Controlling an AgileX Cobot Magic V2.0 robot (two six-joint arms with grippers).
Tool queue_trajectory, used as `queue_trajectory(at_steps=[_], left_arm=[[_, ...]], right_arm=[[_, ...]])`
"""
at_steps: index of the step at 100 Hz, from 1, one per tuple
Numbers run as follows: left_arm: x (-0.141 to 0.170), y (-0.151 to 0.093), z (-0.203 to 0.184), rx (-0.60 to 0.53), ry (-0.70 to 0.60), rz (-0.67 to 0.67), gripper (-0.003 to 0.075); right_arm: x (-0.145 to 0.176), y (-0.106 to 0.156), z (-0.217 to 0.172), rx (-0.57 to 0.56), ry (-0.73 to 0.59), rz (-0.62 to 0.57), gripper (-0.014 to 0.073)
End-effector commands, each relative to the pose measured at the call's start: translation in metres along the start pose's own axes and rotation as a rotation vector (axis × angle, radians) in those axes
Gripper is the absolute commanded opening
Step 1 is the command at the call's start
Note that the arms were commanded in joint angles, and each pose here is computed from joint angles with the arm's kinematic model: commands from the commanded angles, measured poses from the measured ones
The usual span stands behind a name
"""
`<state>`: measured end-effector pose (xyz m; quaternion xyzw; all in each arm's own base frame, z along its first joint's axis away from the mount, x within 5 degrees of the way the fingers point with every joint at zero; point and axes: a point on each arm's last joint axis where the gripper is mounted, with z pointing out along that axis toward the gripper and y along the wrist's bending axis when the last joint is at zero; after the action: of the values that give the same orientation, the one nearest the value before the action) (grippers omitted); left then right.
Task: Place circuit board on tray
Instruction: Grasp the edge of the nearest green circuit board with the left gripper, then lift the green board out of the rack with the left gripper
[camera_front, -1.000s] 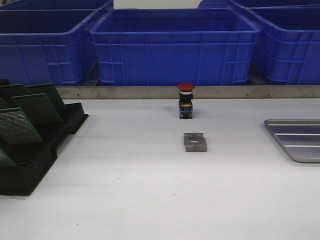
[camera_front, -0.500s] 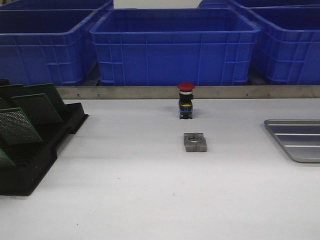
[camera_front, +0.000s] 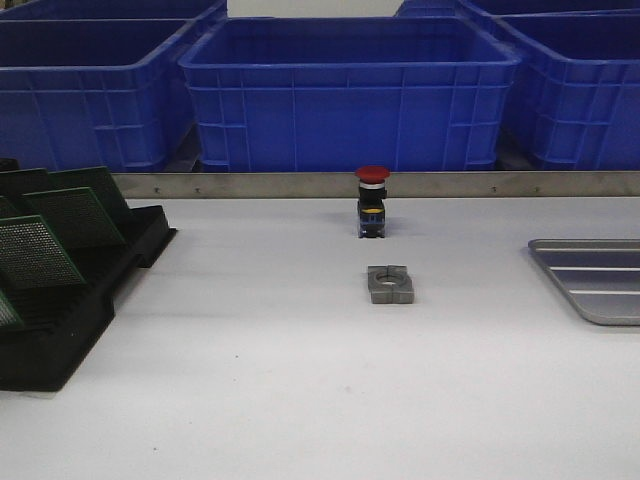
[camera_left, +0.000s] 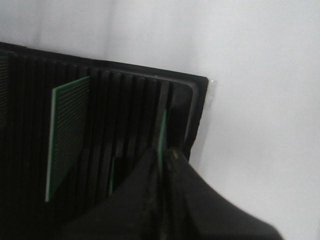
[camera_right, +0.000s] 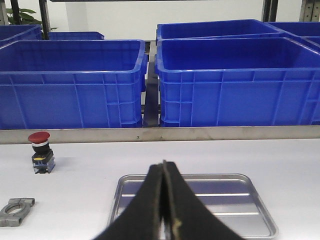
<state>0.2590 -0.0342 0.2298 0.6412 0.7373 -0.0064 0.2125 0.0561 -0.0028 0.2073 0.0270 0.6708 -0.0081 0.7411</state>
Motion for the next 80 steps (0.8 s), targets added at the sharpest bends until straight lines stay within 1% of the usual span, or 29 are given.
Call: queue_trajectory(at_steps=[1, 19, 34, 45, 60, 69, 80], left_arm=[[-0.008, 0.003, -0.025, -0.092, -0.023, 0.009, -0.0020], [-0.015, -0.007, -0.056, -0.187, -0.043, 0.046, -0.0020], [-0.027, -0.020, -0.078, -0.211, -0.160, 0.002, -0.0020], [-0.036, -0.027, -0.085, -0.179, -0.258, -0.042, -0.0020], [-0.051, -0.032, -0.089, -0.107, -0.432, -0.133, -0.0020], [-0.061, -0.035, -0.088, -0.066, -0.491, -0.136, -0.0020], [-0.075, -0.043, -0.086, -0.019, -0.527, -0.095, -0.0020]], right_arm=[[-0.013, 0.001, -0.003, -0.007, -0.118, -0.016, -0.0061], [-0.013, 0.001, -0.003, -0.007, -0.118, -0.016, -0.0061], [-0.013, 0.001, -0.003, -0.007, -0.118, -0.016, -0.0061], [-0.013, 0.001, -0.003, -0.007, -0.118, -0.016, -0.0061], [-0.013, 0.001, -0.003, -0.007, -0.118, -0.016, -0.0061], [-0.013, 0.001, -0.003, -0.007, -0.118, -0.016, -0.0061], [-0.013, 0.001, -0.003, -0.007, -0.118, -0.016, -0.0061]])
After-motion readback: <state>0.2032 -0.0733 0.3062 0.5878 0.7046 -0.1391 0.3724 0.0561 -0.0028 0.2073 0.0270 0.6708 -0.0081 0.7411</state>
